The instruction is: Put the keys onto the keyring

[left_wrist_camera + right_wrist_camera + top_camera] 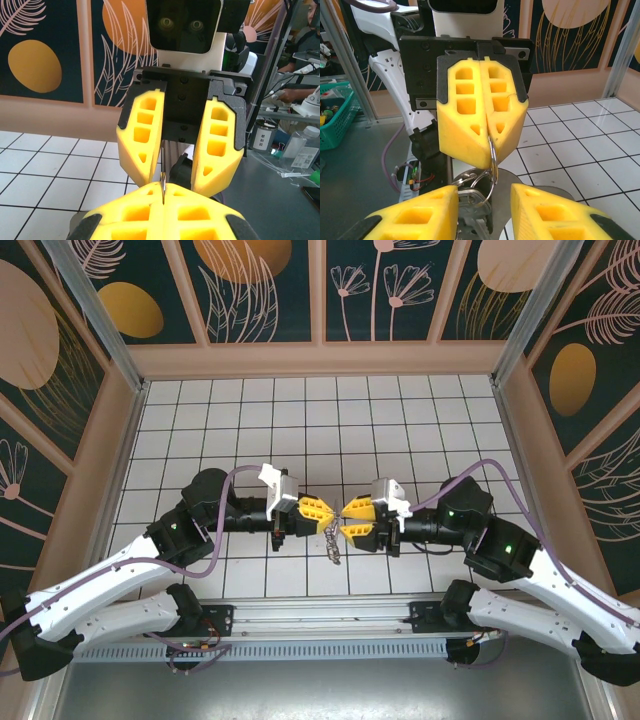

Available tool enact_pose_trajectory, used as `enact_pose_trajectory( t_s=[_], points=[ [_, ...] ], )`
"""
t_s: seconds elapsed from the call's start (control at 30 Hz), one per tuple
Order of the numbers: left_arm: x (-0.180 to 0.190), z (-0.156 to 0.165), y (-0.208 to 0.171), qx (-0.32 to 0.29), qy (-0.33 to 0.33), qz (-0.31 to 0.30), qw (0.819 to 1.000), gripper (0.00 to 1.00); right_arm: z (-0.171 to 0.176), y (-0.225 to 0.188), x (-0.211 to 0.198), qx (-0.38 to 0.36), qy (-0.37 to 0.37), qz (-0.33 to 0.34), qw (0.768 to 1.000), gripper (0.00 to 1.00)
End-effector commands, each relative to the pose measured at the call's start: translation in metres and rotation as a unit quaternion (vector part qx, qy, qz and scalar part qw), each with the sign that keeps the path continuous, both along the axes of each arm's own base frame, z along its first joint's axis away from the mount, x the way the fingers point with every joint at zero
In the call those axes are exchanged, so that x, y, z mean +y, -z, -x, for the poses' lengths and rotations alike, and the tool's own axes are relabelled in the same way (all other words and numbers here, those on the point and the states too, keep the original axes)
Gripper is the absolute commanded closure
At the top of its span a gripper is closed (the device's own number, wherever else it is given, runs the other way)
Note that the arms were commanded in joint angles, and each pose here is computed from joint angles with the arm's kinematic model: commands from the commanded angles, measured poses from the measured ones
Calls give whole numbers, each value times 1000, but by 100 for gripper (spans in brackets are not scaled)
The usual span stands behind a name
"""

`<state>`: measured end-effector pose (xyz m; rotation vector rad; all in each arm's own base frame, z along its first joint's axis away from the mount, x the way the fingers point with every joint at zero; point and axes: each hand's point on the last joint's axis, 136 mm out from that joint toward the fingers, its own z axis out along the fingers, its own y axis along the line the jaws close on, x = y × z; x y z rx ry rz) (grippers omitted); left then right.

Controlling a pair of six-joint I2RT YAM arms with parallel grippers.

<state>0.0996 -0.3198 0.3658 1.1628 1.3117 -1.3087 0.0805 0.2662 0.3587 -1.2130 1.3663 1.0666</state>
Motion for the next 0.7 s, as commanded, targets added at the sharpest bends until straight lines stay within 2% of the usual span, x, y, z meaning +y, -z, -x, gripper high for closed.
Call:
enact_pose_trajectory(
  t_s=[0.0, 0.43, 0.67],
  points=[
    [3, 3, -21, -28, -2, 23, 999, 100, 0, -24, -8, -25, 11, -34, 999, 66],
    [5, 6, -24, -27, 4, 28, 999, 100, -9, -12, 11, -26, 2, -29, 999, 69],
    [5, 6, -24, -26, 4, 31, 999, 100, -10, -7, 14, -25, 2, -22, 999, 81]
  ],
)
